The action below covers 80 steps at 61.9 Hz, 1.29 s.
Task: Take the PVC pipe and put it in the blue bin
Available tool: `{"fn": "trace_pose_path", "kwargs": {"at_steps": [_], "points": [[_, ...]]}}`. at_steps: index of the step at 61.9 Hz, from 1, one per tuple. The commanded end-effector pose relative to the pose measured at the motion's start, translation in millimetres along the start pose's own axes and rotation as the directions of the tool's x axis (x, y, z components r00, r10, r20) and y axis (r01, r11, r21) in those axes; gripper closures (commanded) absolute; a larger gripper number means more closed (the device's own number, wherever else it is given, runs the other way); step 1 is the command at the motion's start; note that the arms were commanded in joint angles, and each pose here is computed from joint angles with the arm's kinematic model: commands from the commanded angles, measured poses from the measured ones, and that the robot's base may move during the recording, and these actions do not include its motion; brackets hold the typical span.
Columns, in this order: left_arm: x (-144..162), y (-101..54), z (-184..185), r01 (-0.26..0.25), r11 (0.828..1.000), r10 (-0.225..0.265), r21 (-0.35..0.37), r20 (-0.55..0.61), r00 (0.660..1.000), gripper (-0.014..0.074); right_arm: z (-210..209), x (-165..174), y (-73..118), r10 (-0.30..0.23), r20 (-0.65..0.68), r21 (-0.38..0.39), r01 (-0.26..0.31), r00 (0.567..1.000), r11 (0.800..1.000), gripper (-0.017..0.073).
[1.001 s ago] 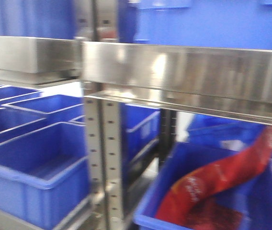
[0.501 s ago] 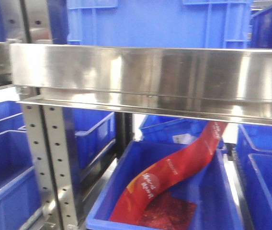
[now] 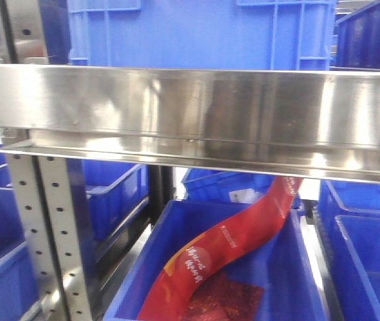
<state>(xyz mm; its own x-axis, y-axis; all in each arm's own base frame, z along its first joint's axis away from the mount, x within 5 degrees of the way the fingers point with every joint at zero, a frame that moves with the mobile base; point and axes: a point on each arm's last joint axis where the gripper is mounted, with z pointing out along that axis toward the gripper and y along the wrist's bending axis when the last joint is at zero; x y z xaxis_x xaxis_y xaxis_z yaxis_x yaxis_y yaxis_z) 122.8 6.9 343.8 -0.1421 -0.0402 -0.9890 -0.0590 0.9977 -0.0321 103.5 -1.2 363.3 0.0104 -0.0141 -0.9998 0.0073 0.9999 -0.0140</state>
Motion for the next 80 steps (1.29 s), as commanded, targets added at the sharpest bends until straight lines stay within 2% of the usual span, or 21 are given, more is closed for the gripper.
{"fn": "trace_pose_path", "kwargs": {"at_steps": [1, 80], "points": [[-3.3, -0.7, -1.1, 0.005, 1.0, -0.005, 0.007, 0.034, 0.999, 0.0704, -0.8, -2.3, -0.5, -0.004, 0.032, 0.006, 0.004, 0.999, 1.0, 0.0728], [-3.3, -0.7, -1.1, 0.005, 1.0, -0.005, 0.007, 0.034, 0.999, 0.0704, -0.8, -2.3, -0.5, -0.004, 0.032, 0.006, 0.004, 0.999, 1.0, 0.0728]]}}
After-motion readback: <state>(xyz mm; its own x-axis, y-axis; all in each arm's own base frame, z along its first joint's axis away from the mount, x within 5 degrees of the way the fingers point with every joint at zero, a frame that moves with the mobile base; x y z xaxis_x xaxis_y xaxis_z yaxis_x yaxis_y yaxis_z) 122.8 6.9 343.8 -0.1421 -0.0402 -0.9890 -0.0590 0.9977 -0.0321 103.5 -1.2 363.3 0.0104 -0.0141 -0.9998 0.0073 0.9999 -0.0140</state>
